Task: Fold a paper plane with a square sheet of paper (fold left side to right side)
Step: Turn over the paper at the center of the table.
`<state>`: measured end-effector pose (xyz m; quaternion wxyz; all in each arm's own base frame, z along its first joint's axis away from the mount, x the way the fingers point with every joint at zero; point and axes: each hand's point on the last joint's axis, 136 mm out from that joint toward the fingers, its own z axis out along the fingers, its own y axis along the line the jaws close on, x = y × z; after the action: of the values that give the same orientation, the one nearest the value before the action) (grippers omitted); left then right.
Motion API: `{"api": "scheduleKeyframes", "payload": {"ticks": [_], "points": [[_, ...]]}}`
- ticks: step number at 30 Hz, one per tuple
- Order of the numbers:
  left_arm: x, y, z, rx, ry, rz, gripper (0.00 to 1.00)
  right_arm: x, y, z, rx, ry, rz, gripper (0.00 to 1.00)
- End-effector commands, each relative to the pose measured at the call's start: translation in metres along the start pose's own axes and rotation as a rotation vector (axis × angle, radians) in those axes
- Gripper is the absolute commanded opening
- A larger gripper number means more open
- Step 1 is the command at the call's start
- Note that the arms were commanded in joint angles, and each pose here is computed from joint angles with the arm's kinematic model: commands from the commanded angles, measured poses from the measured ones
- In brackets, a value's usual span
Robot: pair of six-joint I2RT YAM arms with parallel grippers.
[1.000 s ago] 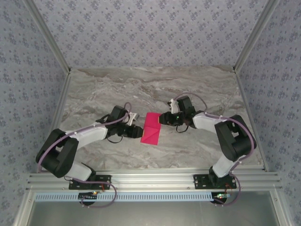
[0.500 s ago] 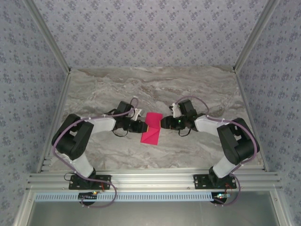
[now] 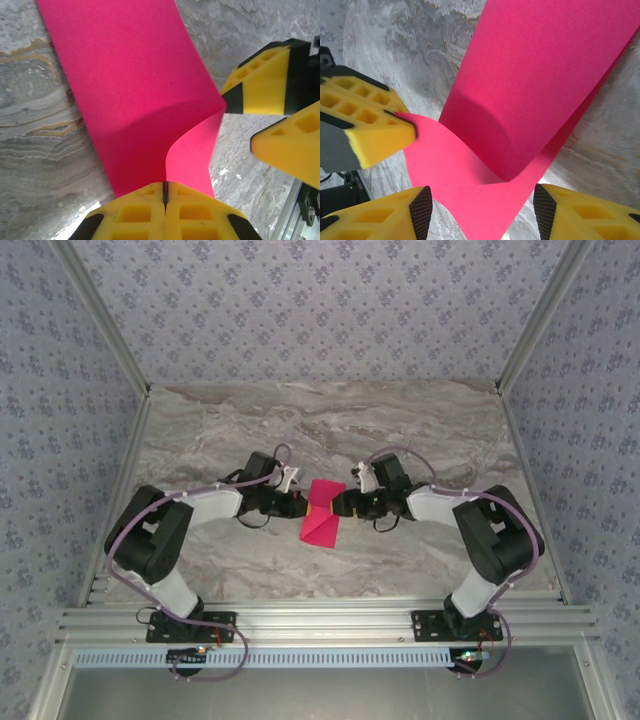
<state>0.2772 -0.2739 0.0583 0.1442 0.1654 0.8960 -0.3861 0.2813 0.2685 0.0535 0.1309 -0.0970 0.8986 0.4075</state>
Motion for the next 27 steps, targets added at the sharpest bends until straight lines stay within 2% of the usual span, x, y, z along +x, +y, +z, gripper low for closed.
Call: {"api": "scheduleKeyframes", "payload": {"ticks": [1, 11, 13, 15, 17, 20, 23, 27], "points": [[-0.006, -0.002, -0.012, -0.008, -0.034, 0.023, 0.01, -0.008, 0.012, 0.006, -0.039, 0.002, -0.004, 0.61], [-0.005, -0.002, -0.012, -0.007, -0.034, 0.021, 0.01, -0.013, 0.025, 0.022, -0.109, 0.011, 0.025, 0.62], [-0.006, -0.002, -0.013, -0.007, -0.036, 0.021, 0.02, -0.015, 0.029, 0.026, -0.126, 0.012, 0.022, 0.60], [-0.005, -0.002, -0.013, -0.006, -0.037, 0.018, 0.05, -0.016, 0.034, 0.028, -0.147, 0.017, 0.044, 0.53], [-0.007, -0.004, -0.015, -0.003, -0.048, 0.015, 0.12, -0.015, 0.039, 0.029, -0.163, 0.024, 0.040, 0.38], [-0.014, -0.006, -0.024, 0.004, -0.086, 0.001, 0.27, -0.015, 0.039, 0.022, -0.163, 0.021, 0.035, 0.23], [-0.026, -0.012, -0.045, 0.031, -0.175, -0.030, 0.42, -0.022, 0.045, 0.007, -0.184, -0.008, 0.017, 0.13], [-0.043, -0.030, -0.085, 0.079, -0.319, -0.056, 0.56, -0.038, 0.065, -0.026, -0.261, -0.062, -0.022, 0.09]]}}
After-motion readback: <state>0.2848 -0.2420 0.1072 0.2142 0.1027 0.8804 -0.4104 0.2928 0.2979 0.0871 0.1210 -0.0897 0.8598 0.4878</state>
